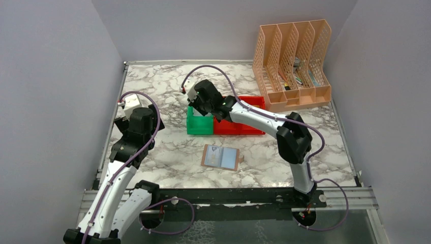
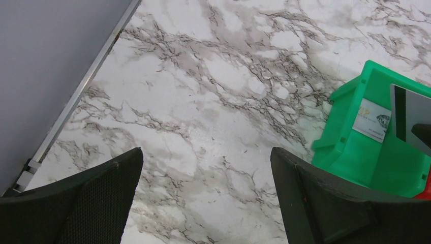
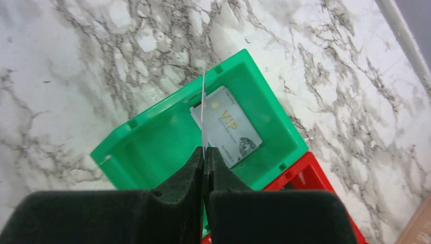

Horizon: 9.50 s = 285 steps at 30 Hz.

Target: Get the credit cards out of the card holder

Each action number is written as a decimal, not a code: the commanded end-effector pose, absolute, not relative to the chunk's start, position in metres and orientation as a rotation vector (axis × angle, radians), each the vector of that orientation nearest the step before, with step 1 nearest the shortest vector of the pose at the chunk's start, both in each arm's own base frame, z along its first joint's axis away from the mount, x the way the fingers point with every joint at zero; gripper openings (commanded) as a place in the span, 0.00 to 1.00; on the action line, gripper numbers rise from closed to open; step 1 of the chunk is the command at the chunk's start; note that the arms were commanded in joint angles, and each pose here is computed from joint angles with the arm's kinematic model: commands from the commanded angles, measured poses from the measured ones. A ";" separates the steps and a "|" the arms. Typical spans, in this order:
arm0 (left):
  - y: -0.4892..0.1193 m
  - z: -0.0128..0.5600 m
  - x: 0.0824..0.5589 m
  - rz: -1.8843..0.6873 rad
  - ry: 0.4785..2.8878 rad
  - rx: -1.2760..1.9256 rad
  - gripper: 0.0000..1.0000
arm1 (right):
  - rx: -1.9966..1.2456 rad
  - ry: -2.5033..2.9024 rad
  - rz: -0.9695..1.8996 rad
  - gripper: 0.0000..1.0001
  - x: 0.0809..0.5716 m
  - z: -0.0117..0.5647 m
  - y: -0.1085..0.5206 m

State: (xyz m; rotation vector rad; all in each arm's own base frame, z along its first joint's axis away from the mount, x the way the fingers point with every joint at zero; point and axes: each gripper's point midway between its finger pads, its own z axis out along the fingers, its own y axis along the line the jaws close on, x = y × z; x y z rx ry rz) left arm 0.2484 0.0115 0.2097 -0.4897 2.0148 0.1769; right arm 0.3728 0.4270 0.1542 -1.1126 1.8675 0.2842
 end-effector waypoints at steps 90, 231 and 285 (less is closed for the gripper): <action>0.015 0.210 0.247 0.178 1.996 -0.508 0.99 | -0.827 1.676 0.369 0.39 0.361 0.199 0.397; -0.273 0.032 0.174 -0.670 2.665 0.281 0.19 | 0.046 2.569 1.151 0.11 0.175 0.017 0.293; -0.310 0.078 0.174 -0.847 2.488 0.369 0.40 | 0.024 2.624 1.032 0.01 0.179 0.010 0.265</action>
